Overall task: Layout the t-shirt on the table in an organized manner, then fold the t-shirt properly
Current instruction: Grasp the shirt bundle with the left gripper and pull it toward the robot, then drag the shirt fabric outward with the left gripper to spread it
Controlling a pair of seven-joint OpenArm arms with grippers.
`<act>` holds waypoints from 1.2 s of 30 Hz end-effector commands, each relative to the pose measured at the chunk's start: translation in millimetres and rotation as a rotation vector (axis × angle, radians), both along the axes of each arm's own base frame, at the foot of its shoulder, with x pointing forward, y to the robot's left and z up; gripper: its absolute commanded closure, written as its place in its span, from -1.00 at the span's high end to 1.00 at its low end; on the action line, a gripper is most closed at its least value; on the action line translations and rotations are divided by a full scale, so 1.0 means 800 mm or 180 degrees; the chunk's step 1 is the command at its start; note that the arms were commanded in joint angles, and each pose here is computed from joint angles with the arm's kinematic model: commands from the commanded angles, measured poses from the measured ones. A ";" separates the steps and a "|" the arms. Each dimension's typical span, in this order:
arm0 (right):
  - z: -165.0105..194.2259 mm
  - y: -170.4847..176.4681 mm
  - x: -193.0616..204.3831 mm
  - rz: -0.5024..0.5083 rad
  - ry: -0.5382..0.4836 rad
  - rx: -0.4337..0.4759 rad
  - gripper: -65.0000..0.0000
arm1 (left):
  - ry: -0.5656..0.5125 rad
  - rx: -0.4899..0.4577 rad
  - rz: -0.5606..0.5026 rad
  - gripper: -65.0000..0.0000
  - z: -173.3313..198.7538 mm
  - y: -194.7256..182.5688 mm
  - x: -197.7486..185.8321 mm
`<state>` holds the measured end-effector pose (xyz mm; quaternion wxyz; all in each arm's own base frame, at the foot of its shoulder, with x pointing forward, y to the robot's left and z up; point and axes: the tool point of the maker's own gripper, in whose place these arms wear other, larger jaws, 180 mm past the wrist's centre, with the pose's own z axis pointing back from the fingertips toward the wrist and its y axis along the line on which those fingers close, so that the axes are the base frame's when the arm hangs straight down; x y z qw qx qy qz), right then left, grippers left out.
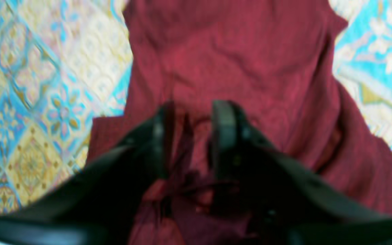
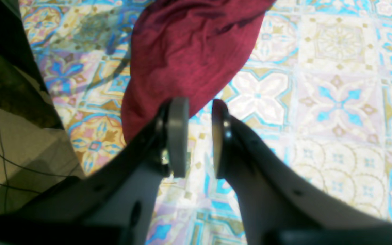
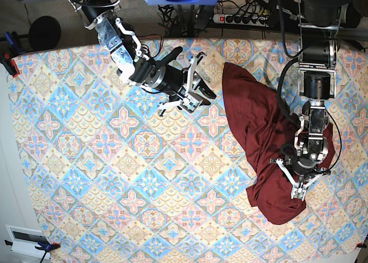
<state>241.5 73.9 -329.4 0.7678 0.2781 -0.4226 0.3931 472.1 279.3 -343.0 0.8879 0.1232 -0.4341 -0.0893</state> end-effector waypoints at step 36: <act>0.019 0.006 0.005 0.0015 -0.0119 0.0136 -0.64 | -0.0835 -0.0470 -0.0422 -1.00 0.117 -0.087 0.024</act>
